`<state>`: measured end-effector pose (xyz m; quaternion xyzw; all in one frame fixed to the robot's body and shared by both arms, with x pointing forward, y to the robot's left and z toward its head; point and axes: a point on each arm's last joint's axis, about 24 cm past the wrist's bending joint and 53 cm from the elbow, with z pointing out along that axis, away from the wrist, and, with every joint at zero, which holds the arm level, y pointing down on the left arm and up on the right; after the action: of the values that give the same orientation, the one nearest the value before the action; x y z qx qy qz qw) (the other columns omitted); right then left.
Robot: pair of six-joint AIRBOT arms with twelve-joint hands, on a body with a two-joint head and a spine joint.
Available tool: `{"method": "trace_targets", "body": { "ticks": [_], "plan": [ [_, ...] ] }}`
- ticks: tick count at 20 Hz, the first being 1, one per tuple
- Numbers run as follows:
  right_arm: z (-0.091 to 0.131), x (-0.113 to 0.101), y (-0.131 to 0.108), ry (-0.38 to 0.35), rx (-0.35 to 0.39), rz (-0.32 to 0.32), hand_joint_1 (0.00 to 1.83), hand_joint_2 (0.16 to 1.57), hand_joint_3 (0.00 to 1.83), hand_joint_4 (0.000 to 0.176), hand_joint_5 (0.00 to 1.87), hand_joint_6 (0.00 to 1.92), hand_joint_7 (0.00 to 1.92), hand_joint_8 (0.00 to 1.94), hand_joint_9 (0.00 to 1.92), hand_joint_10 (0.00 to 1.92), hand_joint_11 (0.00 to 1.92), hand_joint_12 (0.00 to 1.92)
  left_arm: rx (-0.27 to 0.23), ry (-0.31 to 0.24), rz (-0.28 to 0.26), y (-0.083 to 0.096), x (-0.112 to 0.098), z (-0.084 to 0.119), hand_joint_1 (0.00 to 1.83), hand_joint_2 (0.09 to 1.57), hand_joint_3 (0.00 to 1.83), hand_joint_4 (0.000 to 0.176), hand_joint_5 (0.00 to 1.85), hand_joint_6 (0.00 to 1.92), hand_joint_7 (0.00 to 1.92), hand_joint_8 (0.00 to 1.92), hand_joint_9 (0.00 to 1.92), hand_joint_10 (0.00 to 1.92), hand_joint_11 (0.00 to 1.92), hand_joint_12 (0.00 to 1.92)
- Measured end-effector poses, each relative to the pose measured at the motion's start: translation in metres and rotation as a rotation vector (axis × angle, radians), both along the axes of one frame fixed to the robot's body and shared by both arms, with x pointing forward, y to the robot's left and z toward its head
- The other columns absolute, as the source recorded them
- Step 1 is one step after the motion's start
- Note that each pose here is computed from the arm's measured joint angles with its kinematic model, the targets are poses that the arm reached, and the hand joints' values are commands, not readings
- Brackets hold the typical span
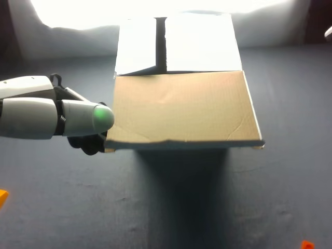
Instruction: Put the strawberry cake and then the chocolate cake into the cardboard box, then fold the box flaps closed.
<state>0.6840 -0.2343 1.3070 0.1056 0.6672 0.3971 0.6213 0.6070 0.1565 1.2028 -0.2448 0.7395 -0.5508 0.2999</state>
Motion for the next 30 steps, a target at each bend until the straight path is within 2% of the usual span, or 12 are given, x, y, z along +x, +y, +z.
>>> {"method": "trace_targets", "body": {
  "ticks": [4, 5, 13, 27, 30],
  "plan": [
    [-0.003, -0.012, 0.001, 0.001, 0.040, 0.007, 0.22, 1.34, 0.00, 0.000, 0.39, 0.40, 0.65, 0.01, 0.40, 0.92, 0.11, 1.78, -0.011, -0.027, 0.014, 0.004, 0.007, 0.010, 0.14, 1.18, 0.00, 0.000, 0.82, 0.00, 0.99, 0.00, 0.72, 0.69, 0.39, 1.39],
    [0.000, -0.017, -0.002, -0.009, 0.058, 0.007, 0.20, 1.34, 0.00, 0.000, 0.39, 0.40, 0.65, 0.01, 0.40, 0.92, 0.12, 1.78, -0.029, -0.055, 0.021, 0.004, 0.014, 0.021, 0.13, 1.18, 0.00, 0.000, 0.82, 0.00, 0.99, 0.00, 0.73, 0.67, 0.41, 1.37],
    [-0.003, -0.021, 0.006, -0.002, 0.064, 0.024, 0.27, 1.33, 0.00, 0.000, 0.38, 0.40, 0.66, 0.01, 0.41, 0.91, 0.10, 1.78, -0.049, -0.112, 0.050, 0.010, 0.028, 0.043, 0.16, 1.18, 0.00, 0.000, 0.82, 0.00, 0.98, 0.00, 0.75, 0.64, 0.42, 1.34],
    [-0.013, -0.025, 0.013, 0.021, 0.045, 0.039, 0.26, 1.33, 0.00, 0.000, 0.40, 0.36, 0.65, 0.00, 0.41, 0.92, 0.09, 1.77, -0.067, -0.137, 0.117, 0.025, 0.054, 0.058, 0.10, 1.19, 0.00, 0.000, 0.80, 0.00, 0.98, 0.00, 0.76, 0.64, 0.42, 1.35],
    [-0.014, -0.025, 0.013, 0.021, 0.041, 0.040, 0.26, 1.33, 0.00, 0.000, 0.41, 0.35, 0.65, 0.00, 0.40, 0.93, 0.10, 1.78, -0.075, -0.141, 0.123, 0.022, 0.058, 0.062, 0.12, 1.18, 0.00, 0.000, 0.80, 0.00, 0.98, 0.00, 0.76, 0.65, 0.42, 1.35]
  ]
}}
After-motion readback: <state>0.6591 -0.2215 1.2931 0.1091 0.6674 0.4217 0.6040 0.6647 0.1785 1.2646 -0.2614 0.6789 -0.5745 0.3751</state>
